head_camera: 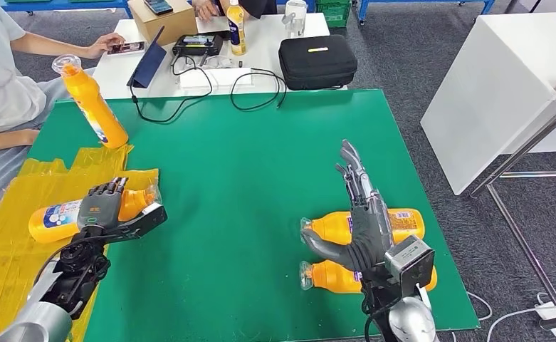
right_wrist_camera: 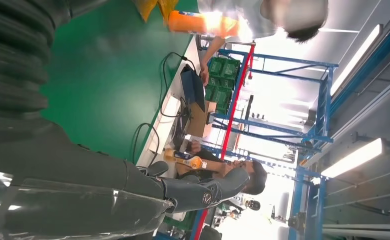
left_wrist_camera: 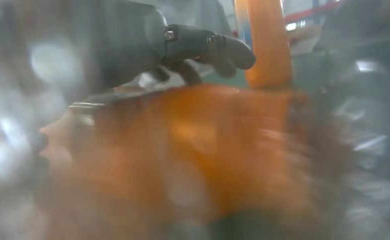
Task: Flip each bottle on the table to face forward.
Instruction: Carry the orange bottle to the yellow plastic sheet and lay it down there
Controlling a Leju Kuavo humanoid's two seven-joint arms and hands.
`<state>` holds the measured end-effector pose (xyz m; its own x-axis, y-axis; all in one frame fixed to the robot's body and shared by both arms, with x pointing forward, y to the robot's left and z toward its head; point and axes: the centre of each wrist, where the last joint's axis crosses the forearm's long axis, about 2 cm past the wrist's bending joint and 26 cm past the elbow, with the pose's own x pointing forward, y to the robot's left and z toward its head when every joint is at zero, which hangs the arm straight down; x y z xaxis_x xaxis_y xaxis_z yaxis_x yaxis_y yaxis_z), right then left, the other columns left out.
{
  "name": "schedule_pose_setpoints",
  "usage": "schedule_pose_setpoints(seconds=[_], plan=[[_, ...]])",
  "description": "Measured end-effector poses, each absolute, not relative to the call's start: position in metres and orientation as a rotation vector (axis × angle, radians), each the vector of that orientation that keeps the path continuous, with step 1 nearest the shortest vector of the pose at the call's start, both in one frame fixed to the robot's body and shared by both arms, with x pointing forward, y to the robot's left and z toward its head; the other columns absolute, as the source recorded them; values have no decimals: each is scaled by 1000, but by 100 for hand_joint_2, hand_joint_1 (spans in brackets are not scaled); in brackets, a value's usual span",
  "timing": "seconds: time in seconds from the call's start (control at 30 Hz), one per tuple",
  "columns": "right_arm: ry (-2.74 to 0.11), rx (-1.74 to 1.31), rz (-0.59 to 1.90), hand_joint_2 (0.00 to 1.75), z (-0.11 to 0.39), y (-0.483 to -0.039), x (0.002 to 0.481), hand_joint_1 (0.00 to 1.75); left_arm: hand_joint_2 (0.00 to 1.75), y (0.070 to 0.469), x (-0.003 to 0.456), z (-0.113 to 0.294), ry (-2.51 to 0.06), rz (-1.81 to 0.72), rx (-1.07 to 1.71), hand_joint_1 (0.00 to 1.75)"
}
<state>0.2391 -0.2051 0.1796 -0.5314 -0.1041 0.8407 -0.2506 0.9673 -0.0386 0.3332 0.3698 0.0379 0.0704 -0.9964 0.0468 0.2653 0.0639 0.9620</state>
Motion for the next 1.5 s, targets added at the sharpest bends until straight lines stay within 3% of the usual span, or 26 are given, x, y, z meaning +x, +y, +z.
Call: schedule_pose_setpoints(seconds=[0.2, 0.33, 0.7, 0.9, 1.23, 1.37, 1.5], plan=[[-2107, 259, 191, 175, 178, -202, 243, 0, 175, 370, 340, 39, -889, -1241, 925, 0], [-2090, 261, 191, 175, 175, -200, 244, 0, 0, 370, 342, 39, -865, -1230, 889, 0], [-2064, 260, 191, 175, 169, -198, 244, 0, 0, 371, 338, 36, -1029, -1072, 773, 0], [-2046, 247, 187, 175, 164, -199, 243, 0, 0, 359, 337, 40, -1282, -817, 586, 0], [-2026, 207, 167, 175, 158, -201, 241, 0, 0, 336, 330, 57, -1490, -518, 363, 0], [-2024, 201, 163, 175, 158, -201, 241, 0, 175, 333, 329, 66, -1536, -508, 366, 0], [-2024, 186, 159, 175, 158, -202, 241, 0, 175, 330, 327, 71, -1569, -473, 370, 0]])
